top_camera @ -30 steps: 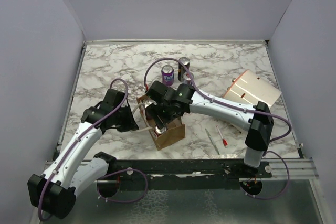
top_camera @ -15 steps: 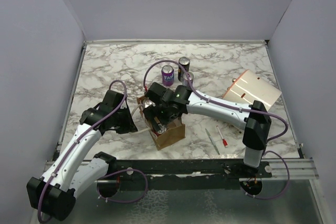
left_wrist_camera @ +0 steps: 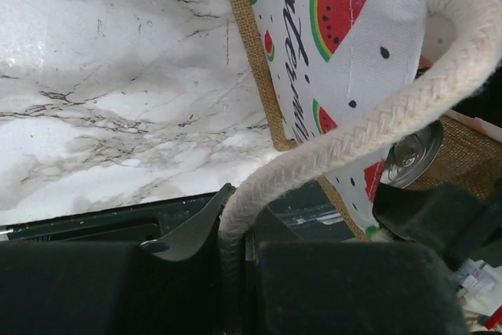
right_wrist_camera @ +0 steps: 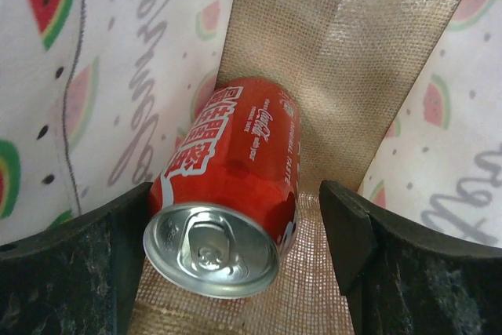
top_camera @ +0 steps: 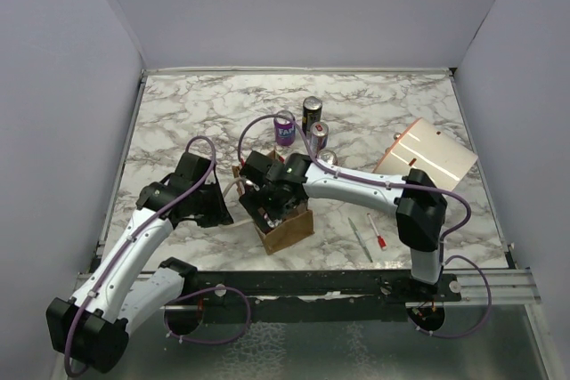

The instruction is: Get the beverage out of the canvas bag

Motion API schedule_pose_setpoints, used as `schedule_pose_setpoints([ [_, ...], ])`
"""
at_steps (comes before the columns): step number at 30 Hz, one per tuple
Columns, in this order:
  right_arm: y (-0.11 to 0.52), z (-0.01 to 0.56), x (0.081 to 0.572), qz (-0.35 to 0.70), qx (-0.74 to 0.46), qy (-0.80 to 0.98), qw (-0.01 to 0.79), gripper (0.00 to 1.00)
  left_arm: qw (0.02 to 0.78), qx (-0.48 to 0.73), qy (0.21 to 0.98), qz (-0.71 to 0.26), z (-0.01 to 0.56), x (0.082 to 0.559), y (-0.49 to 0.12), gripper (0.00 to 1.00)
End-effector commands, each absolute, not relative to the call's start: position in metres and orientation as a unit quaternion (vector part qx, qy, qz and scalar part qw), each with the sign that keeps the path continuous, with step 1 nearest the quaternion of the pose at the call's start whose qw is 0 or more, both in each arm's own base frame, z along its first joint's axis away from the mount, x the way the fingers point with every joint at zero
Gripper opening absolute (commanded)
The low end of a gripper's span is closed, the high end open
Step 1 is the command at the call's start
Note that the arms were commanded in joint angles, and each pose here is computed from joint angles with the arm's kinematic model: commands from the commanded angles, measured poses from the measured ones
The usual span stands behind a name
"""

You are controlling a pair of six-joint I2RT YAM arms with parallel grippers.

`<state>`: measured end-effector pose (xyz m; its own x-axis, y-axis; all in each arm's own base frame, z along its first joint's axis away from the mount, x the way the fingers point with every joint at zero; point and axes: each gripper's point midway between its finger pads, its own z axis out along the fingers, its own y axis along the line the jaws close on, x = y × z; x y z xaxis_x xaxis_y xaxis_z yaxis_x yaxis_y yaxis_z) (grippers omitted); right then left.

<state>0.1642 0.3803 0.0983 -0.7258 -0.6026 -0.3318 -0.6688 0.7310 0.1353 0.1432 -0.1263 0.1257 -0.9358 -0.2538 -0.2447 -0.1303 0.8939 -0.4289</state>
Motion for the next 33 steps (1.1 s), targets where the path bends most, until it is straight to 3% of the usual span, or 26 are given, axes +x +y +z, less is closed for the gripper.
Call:
schedule_pose_setpoints([
  [1, 0.370, 0.072, 0.167, 0.076, -0.350, 0.924, 0.136, 0.84, 0.155, -0.094, 0.960, -0.214, 0.130, 0.147, -0.129, 0.00],
  [6, 0.364, 0.058, 0.169, 0.064, -0.344, 0.926, 0.140, 0.80, 0.153, -0.094, 0.960, -0.214, 0.127, 0.146, -0.129, 0.00],
  [13, 0.364, 0.042, 0.167, 0.056, -0.353, 0.925, 0.127, 0.67, 0.153, -0.097, 0.959, -0.216, 0.124, 0.150, -0.131, 0.00],
  [19, 0.377, 0.070, 0.171, 0.086, -0.358, 0.918, 0.149, 0.49, 0.154, -0.097, 0.960, -0.215, 0.125, 0.155, -0.133, 0.00],
  [23, 0.386, 0.090, 0.168, 0.121, -0.368, 0.909, 0.157, 0.22, 0.150, -0.094, 0.960, -0.216, 0.121, 0.156, -0.135, 0.00],
  [33, 0.381, 0.133, 0.179, 0.132, -0.347, 0.902, 0.219, 0.02, 0.149, -0.097, 0.961, -0.213, 0.120, 0.154, -0.133, 0.00],
])
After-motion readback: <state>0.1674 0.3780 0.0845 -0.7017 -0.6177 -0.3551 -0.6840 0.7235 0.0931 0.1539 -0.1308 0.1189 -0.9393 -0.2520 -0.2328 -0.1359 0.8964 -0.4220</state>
